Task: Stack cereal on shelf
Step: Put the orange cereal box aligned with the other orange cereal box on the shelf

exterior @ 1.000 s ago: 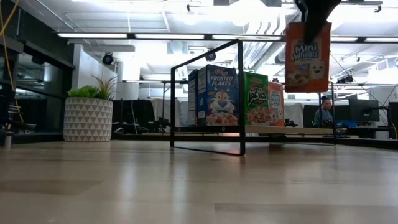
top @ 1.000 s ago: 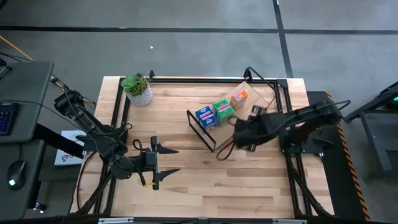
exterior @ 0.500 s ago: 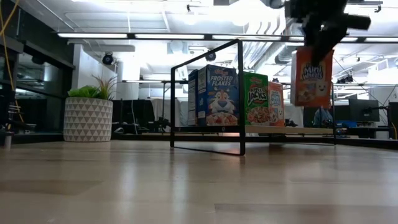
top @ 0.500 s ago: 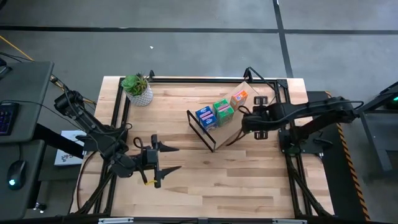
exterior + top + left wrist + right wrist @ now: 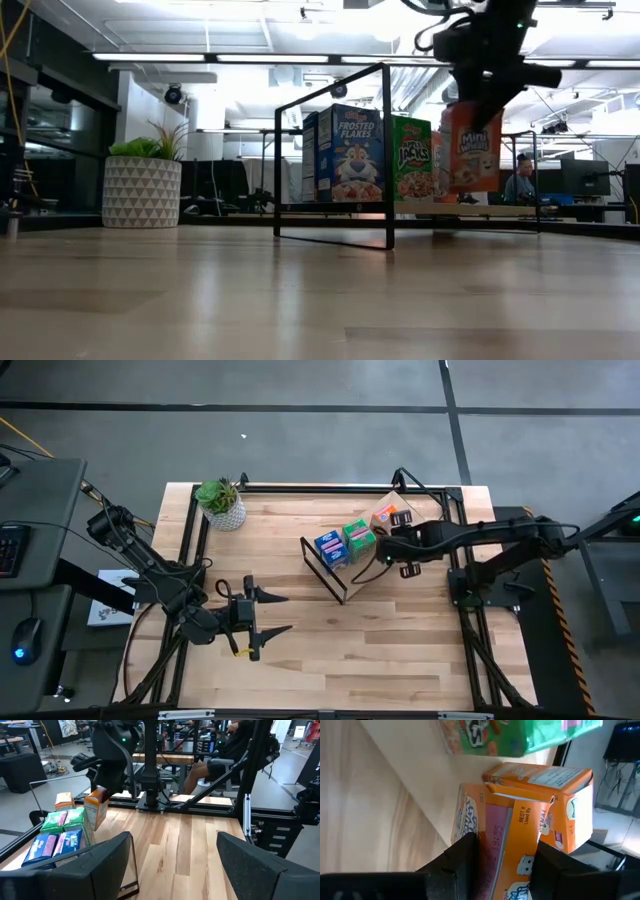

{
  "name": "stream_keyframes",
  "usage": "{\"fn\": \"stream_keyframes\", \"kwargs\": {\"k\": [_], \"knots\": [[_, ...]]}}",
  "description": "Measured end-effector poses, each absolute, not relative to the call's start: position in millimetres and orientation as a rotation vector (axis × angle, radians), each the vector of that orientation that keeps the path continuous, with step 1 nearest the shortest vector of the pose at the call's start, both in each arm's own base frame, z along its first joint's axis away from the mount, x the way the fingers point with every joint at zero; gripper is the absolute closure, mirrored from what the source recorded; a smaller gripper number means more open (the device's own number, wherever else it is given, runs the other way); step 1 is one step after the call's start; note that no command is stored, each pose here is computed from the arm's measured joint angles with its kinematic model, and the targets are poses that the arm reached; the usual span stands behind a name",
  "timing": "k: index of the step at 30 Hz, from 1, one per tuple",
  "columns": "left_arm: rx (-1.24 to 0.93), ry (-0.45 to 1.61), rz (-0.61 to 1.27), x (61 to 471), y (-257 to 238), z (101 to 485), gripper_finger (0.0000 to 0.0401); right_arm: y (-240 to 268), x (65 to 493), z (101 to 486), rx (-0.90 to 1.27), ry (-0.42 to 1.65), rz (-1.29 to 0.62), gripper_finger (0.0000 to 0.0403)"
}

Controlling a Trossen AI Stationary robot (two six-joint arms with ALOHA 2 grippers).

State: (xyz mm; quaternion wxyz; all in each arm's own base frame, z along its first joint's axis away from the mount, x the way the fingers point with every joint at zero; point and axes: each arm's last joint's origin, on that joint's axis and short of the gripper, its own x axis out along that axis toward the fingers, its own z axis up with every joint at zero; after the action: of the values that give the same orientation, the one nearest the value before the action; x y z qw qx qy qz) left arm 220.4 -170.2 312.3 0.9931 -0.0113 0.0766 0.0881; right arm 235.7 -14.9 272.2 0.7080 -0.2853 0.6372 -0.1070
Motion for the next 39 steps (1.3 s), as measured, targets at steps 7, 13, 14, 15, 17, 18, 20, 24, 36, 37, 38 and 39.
{"fn": "stream_keyframes", "kwargs": {"k": [7, 13, 14, 15, 17, 18, 20, 24, 36, 37, 38, 39], "knots": [[-0.018, 0.157, 0.177, 220, -170, 312, 0.0112, -26, 237, 271, -0.510, 1.410, -0.182, 0.0265], [-0.018, 0.157, 0.177, 220, -170, 312, 0.0112, -35, 238, 272, -0.483, 1.390, -0.218, 0.0265], [-0.018, 0.157, 0.177, 220, -170, 312, 0.0112, -36, 239, 272, -0.479, 1.380, -0.225, 0.0265], [-0.018, 0.157, 0.177, 220, -170, 312, 0.0112, -38, 240, 272, -0.475, 1.374, -0.231, 0.0265], [-0.018, 0.157, 0.177, 220, -170, 312, 0.0112, -40, 240, 272, -0.466, 1.374, -0.241, 0.0265], [-0.018, 0.157, 0.177, 220, -170, 312, 0.0112, -42, 239, 272, -0.460, 1.375, -0.245, 0.0265], [-0.018, 0.157, 0.177, 220, -170, 312, 0.0112, -43, 239, 272, -0.449, 1.374, -0.256, 0.0265], [-0.017, 0.158, 0.177, 220, -170, 312, 0.0112, -43, 239, 272, -0.446, 1.374, -0.257, 0.0265], [-0.016, 0.159, 0.177, 220, -170, 312, 0.0112, -49, 239, 272, -0.447, 1.375, -0.228, 0.0265], [-0.017, 0.159, 0.177, 220, -170, 312, 0.0112, -49, 239, 272, -0.438, 1.374, -0.217, 0.0265], [-0.016, 0.159, 0.177, 220, -170, 312, 0.0112, -50, 239, 272, -0.428, 1.372, -0.200, 0.0265], [-0.016, 0.159, 0.177, 220, -170, 312, 0.0112, -51, 239, 272, -0.418, 1.370, -0.189, 0.0265]]}}
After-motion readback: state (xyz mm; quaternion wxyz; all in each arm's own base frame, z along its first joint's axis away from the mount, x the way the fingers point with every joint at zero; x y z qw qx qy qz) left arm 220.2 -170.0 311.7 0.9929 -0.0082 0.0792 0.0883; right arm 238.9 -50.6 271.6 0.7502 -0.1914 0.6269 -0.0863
